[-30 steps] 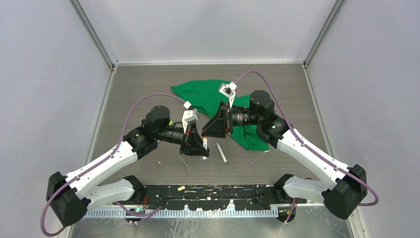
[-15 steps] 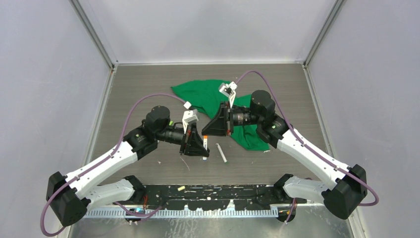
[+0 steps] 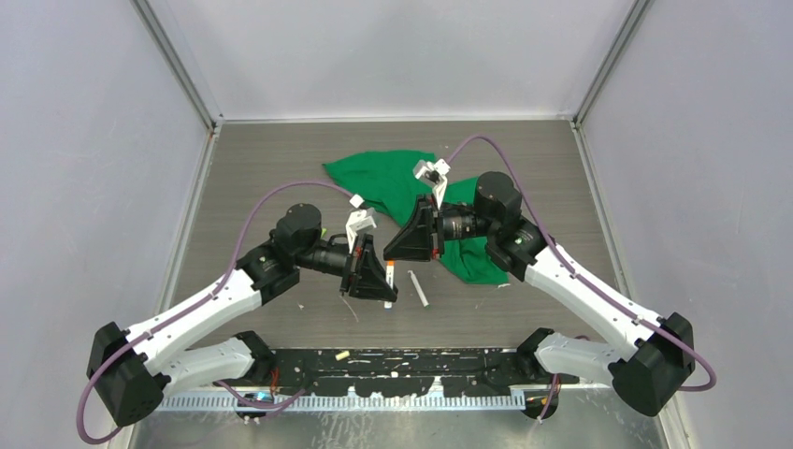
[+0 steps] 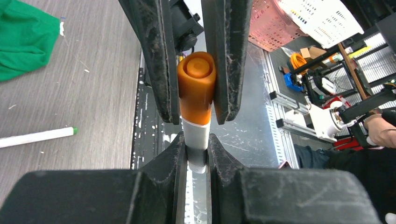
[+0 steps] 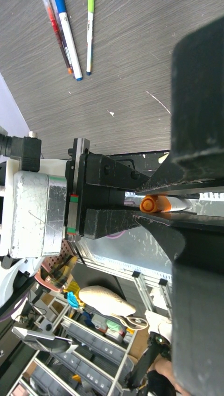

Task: Insert the pens into the pen caps
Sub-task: Press the pen cap onto the pen.

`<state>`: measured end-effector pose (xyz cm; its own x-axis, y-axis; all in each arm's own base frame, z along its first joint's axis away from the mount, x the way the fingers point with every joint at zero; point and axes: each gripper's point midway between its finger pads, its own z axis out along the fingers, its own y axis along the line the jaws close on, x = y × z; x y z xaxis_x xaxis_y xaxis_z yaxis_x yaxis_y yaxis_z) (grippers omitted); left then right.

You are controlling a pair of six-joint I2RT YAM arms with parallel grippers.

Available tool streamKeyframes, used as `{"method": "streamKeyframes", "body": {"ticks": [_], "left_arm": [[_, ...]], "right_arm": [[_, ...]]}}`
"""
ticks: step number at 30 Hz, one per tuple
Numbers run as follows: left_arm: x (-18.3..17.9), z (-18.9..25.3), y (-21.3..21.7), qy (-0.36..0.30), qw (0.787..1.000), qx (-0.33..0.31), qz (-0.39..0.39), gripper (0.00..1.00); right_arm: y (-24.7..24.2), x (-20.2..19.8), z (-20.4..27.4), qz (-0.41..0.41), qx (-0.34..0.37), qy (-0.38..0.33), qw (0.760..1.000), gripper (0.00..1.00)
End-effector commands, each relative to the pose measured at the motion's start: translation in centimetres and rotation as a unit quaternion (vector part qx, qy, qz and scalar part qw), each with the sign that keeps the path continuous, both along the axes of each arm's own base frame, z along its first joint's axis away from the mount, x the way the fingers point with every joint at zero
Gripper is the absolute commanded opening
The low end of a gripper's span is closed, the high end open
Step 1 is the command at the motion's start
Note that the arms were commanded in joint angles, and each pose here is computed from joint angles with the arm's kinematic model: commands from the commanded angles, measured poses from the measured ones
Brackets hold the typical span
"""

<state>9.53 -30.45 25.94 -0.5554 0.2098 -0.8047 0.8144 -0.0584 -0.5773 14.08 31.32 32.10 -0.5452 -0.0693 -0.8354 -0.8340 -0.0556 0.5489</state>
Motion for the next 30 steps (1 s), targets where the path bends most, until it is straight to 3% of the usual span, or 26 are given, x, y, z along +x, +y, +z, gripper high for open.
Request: {"method": "streamKeyframes", "body": {"ticks": [1, 19, 30], "left_arm": [[-0.3, 5.2, 0.0, -0.066, 0.994, -0.084, -0.012, 0.0], [2.5, 6.5, 0.0, -0.126, 0.986, -0.095, 0.061, 0.0], [3.2, 7.2, 0.7, -0.158, 0.979, -0.097, 0.085, 0.0]], "right_arm": [[-0.6, -2.4, -1.4, 0.071, -0.018, 0.03, 0.997, 0.01], [1.0, -5.6, -7.0, 0.043, -0.066, 0.126, 0.989, 0.01], [-0.4, -9.4, -11.6, 0.087, -0.129, 0.192, 0.969, 0.01]]}}
